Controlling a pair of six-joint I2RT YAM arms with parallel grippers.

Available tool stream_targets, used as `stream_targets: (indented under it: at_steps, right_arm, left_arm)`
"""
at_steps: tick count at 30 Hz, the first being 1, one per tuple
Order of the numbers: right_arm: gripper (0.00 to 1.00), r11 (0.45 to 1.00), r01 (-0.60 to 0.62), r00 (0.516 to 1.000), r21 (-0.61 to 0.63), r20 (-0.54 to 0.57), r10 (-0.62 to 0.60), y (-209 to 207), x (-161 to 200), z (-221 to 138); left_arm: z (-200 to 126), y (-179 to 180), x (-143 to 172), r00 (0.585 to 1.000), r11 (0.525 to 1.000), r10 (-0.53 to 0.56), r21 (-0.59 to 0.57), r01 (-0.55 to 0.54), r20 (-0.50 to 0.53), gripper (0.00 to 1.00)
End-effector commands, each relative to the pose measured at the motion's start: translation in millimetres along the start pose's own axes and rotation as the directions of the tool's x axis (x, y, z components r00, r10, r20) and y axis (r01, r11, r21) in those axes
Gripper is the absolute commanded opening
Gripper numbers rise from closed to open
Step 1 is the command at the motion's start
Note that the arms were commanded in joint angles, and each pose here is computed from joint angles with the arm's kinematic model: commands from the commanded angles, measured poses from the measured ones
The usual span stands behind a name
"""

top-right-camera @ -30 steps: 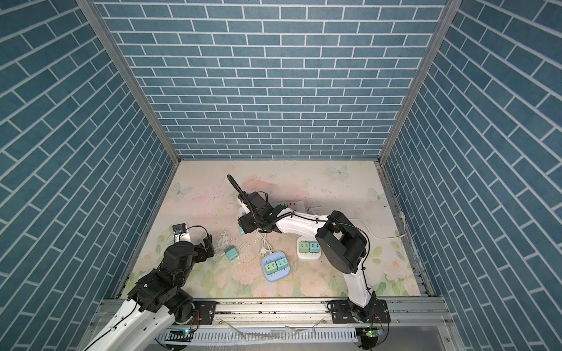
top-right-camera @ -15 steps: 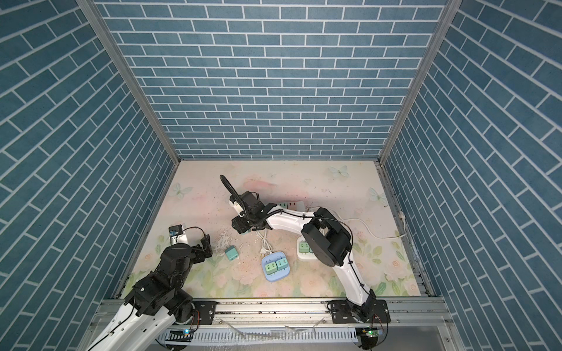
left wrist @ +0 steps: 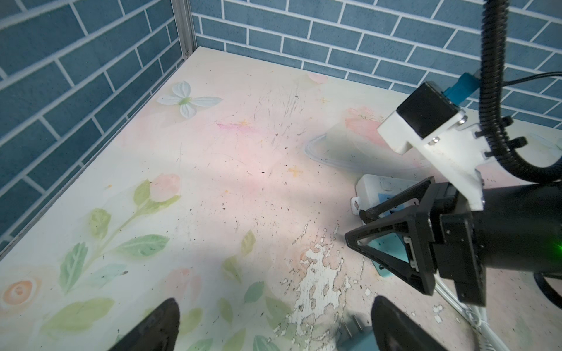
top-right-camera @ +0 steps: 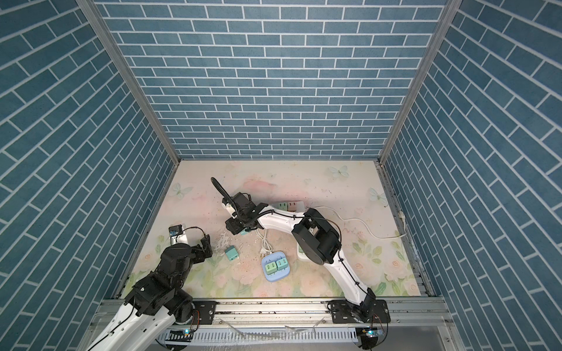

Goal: Insert plugs into power strip
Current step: Pick up the plug from the center of the table.

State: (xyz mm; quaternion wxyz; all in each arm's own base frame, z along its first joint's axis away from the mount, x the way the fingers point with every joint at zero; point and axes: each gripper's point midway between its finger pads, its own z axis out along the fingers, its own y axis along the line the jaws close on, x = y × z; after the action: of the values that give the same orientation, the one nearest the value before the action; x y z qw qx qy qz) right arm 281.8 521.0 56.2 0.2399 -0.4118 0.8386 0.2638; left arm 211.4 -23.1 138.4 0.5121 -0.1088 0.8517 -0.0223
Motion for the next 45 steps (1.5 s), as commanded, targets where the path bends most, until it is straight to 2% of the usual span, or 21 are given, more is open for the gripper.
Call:
stream_targets:
  at_steps: [1,12,14,25,30,39,45]
  right_arm:
    - [0.57,0.998,0.018,0.997,0.067,-0.075,-0.013,-18,25,5]
    - [0.57,0.992,0.021,0.997,0.121,-0.075,-0.012,-28,46,-10]
    - [0.57,0.993,0.018,0.999,0.119,-0.053,-0.012,-25,40,-21]
    - [0.70,0.999,0.032,0.999,0.037,-0.044,-0.031,-2,52,-40]
    - [0.69,0.999,0.041,0.998,0.032,-0.050,-0.039,3,56,-40]
    - [0.58,0.994,0.072,0.996,0.079,-0.063,-0.067,3,63,-33]
    - [0.58,0.988,0.099,0.993,0.117,-0.076,-0.090,-2,68,-25]
  left_arm:
    - [-1,3,-2,1.000,1.000,-0.003,-0.020,0.003,0.004,1.00]
    - [0,3,-2,1.000,1.000,-0.002,-0.019,0.002,0.001,1.00]
    - [0,3,-2,1.000,1.000,-0.002,-0.019,0.002,0.000,1.00]
    - [0,3,-2,1.000,1.000,-0.001,-0.018,0.001,0.000,1.00]
    - [0,3,-1,1.000,1.000,-0.001,-0.019,0.001,0.000,1.00]
    - [0,3,-1,1.000,1.000,0.000,-0.020,0.000,-0.001,1.00]
    - [0,3,-1,1.000,1.000,0.000,-0.020,0.000,-0.002,1.00]
